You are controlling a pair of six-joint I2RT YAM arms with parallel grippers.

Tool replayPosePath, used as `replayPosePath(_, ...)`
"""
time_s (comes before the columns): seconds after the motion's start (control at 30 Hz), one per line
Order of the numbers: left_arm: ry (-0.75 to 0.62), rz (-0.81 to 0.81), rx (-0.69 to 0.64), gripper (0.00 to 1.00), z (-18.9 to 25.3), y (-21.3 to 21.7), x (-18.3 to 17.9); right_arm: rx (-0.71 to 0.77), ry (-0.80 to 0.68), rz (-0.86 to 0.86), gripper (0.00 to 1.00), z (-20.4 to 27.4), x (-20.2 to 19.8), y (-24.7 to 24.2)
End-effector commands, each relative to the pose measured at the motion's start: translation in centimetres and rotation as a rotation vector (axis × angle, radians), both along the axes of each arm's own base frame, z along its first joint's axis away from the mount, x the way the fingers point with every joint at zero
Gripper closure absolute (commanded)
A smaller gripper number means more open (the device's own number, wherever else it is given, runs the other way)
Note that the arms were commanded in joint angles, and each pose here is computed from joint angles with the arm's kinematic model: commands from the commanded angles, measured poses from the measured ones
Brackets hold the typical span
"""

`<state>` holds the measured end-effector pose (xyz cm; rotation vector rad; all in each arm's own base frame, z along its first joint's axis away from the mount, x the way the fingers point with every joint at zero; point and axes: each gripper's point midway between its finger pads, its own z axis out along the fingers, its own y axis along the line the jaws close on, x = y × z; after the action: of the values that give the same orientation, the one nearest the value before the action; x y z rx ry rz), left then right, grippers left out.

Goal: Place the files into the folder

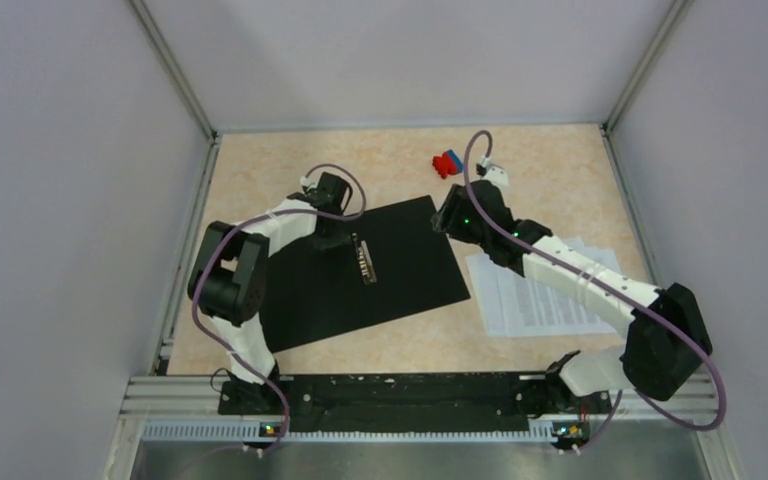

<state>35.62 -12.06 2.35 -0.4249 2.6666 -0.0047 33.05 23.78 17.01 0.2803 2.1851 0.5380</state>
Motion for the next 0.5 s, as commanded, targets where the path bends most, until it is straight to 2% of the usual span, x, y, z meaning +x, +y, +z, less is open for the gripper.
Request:
replayPosePath(0.0, -0.056, -0.028, 0.048, 0.46, -0.4, 0.2, 4.2, -0.100, 0.018, -0.092, 0.47, -0.4, -0.4, -4.9)
replayPosePath(0.13, -0.067, -0.066, 0.074, 0.46, -0.2, -0.1, 7.4, -0.140, 0.071, -0.174, 0.43, -2.5, -1.2, -8.6)
replayPosePath(0.27, -0.100, -0.116, 0.081, 0.45, 0.6, -0.7, 10.7, -0.116, 0.150, -0.277, 0.37, -5.4, -2.6, -12.4)
replayPosePath(0.37, -0.110, -0.137, 0.067, 0.45, 1.5, -1.2, 12.4, -0.098, 0.216, -0.427, 0.27, -7.2, -4.6, -15.5)
replayPosePath(0.47, -0.192, -0.216, 0.008, 0.42, 5.2, -3.8, 13.5, -0.099, 0.255, -0.650, 0.13, -7.3, -7.7, -19.0)
